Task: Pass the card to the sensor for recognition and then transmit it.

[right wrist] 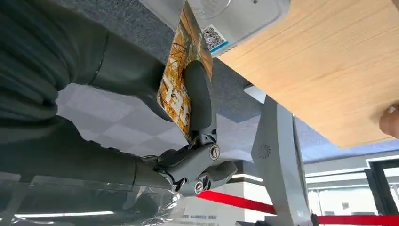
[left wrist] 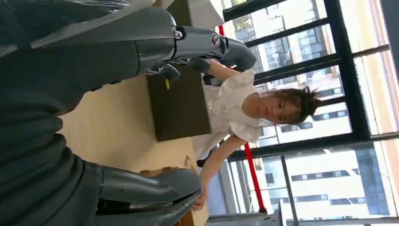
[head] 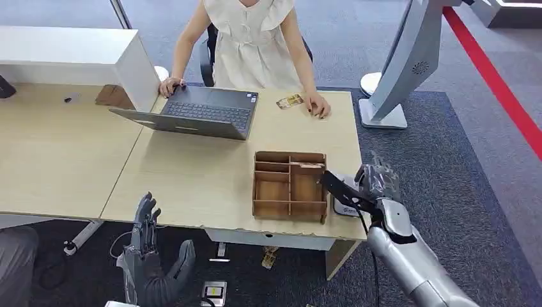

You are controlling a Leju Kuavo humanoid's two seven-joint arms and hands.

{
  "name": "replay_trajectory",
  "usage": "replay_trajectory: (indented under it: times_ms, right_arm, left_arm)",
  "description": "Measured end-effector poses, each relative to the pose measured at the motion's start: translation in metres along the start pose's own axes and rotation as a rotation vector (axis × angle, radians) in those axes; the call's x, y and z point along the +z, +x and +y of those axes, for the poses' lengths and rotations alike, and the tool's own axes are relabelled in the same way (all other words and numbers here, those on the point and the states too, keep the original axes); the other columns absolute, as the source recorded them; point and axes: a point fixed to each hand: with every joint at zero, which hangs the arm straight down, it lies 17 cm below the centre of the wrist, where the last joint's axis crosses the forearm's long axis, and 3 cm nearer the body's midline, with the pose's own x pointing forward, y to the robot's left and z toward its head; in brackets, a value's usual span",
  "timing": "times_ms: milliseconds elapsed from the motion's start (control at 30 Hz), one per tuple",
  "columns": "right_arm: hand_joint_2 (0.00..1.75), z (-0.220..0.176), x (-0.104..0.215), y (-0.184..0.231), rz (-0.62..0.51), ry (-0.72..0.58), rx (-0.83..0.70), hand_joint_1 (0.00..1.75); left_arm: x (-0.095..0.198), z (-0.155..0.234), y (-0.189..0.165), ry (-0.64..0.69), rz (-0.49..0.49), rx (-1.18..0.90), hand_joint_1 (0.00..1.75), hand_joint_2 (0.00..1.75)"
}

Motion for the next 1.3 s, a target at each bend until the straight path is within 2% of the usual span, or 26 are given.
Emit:
replay_trajectory:
  times_ms: [633,1100,1300]
  right_arm:
    - [1.75,0.014,0.008,0.018,-0.057,0.045,-0.026,1.75]
    - [1.75,0.051,0.020,0.040,-0.095,0.190,-0.048,1.75]
    - [1.75,0.051,0.018,0.042,-0.089,0.175,-0.045,1.75]
  left_arm:
    - [-0.003,0.000,0.000,0.005,0.005,0.026,0.00,1.75]
    - [-0.004,-0.004,-0.002,-0.003,0.023,0.036,0.00,1.75]
    - [-0.005,-0.004,-0.001,-0.004,0.018,0.037,0.00,1.75]
